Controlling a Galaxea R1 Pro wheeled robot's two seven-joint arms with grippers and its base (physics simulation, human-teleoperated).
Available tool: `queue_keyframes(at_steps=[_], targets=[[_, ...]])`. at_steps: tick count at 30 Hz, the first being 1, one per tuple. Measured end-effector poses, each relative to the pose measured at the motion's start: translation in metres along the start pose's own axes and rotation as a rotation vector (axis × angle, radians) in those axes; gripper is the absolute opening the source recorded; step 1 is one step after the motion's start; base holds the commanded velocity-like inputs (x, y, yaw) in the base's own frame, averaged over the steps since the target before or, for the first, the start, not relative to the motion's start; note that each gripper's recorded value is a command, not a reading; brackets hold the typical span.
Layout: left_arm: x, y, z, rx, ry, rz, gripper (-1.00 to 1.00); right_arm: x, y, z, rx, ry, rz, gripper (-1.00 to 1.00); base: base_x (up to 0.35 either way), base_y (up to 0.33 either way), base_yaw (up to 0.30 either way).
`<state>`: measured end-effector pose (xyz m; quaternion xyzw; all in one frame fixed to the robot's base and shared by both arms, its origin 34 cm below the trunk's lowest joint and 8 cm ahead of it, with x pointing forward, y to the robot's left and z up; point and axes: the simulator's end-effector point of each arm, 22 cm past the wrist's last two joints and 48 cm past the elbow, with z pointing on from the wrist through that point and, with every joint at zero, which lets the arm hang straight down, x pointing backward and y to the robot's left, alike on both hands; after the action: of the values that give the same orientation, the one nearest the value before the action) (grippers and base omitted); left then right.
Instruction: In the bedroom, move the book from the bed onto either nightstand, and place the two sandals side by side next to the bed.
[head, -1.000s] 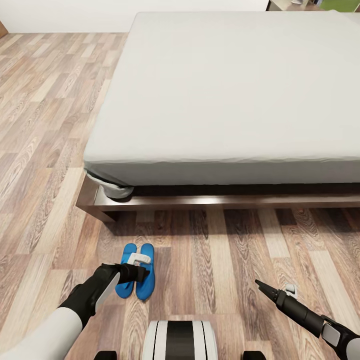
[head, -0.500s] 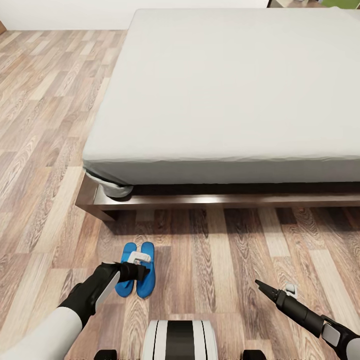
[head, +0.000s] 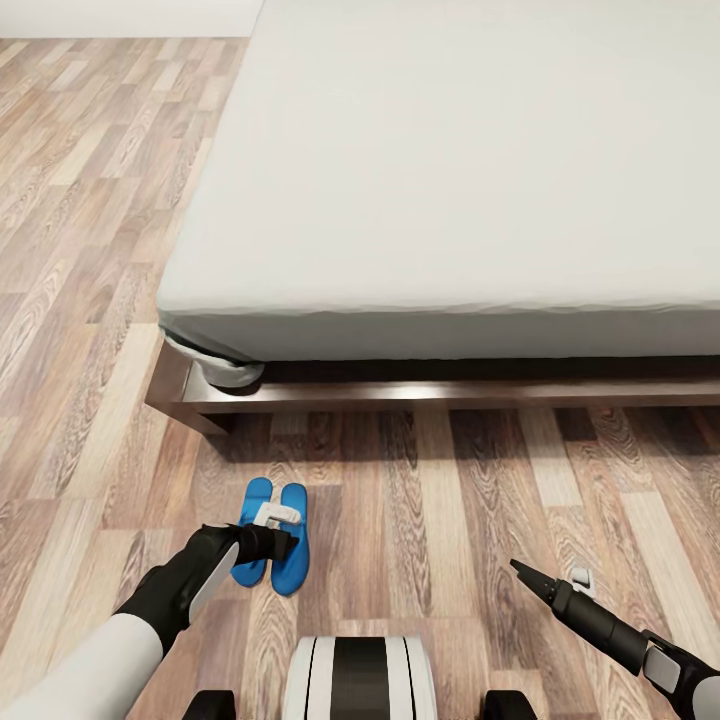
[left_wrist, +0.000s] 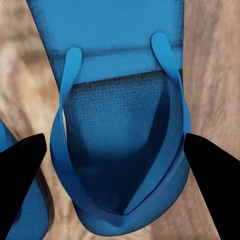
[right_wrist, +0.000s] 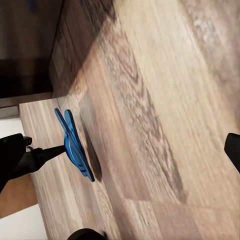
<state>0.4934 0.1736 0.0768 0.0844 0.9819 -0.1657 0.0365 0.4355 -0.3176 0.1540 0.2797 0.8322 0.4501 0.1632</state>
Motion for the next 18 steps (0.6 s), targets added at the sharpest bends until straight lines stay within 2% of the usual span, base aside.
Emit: queue_keyframes(at_steps=[15, 16, 18], targets=[[-0.0004, 0.0006, -0.0002, -0.001, -0.002, -0.001, -1.0, 0.0, -0.0002, -0.0002, 0.001, 0.0, 0.0, 1.0, 0.0, 0.0, 0.0], [-0.0005, 0.0011, -0.0003, -0.002, -0.002, -0.001, 1.0, 0.0001, -0.0003, -0.0002, 0.001, 0.0, 0.001, 1.0, 0.0, 0.0, 0.0], [-0.0009, 0.0021, -0.0005, -0.003, -0.004, -0.003, 1.0, 0.0001, -0.0003, -0.0003, 0.001, 0.0, 0.001, 1.0, 0.0, 0.0, 0.0]])
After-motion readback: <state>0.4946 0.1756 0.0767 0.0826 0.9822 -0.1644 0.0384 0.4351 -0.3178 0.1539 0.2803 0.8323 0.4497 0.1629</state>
